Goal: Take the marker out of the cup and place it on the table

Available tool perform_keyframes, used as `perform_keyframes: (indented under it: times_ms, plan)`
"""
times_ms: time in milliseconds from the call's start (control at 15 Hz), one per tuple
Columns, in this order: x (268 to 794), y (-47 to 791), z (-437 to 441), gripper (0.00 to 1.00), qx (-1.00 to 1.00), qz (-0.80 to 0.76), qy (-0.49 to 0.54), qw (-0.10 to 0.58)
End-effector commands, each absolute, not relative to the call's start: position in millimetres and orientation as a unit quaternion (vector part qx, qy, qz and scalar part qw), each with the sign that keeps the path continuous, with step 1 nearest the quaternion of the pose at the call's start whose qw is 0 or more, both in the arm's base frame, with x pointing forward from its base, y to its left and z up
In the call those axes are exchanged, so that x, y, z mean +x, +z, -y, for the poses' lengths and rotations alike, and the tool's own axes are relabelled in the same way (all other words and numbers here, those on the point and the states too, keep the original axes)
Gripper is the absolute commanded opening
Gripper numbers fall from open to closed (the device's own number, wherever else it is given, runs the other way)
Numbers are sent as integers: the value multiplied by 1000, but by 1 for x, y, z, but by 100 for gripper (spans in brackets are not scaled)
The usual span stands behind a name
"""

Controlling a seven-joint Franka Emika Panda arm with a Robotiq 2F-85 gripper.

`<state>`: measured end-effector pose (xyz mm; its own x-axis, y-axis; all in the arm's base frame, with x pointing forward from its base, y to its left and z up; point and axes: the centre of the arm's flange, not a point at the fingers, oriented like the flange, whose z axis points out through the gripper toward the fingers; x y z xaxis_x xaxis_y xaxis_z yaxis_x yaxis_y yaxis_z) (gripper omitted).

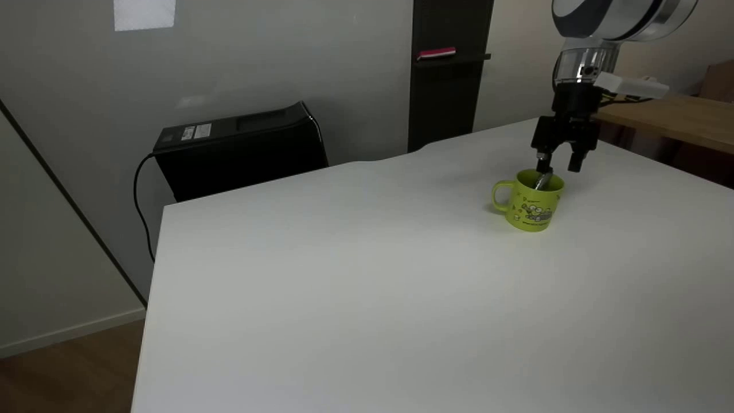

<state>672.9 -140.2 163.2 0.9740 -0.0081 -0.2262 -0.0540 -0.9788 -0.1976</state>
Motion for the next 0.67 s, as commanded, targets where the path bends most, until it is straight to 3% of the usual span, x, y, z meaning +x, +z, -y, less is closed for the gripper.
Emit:
perform_keyframes:
  times_ms: [0,133,200,267,600]
  plan:
    - [685,168,139,100,-990,-29,109,87]
    - [686,169,139,100,-990,-29,110,84]
    - [686,168,138,75,-990,-30,110,84]
    - [686,168,138,74,-990,-31,111,83]
    - [690,166,132,40,-990,-36,115,75]
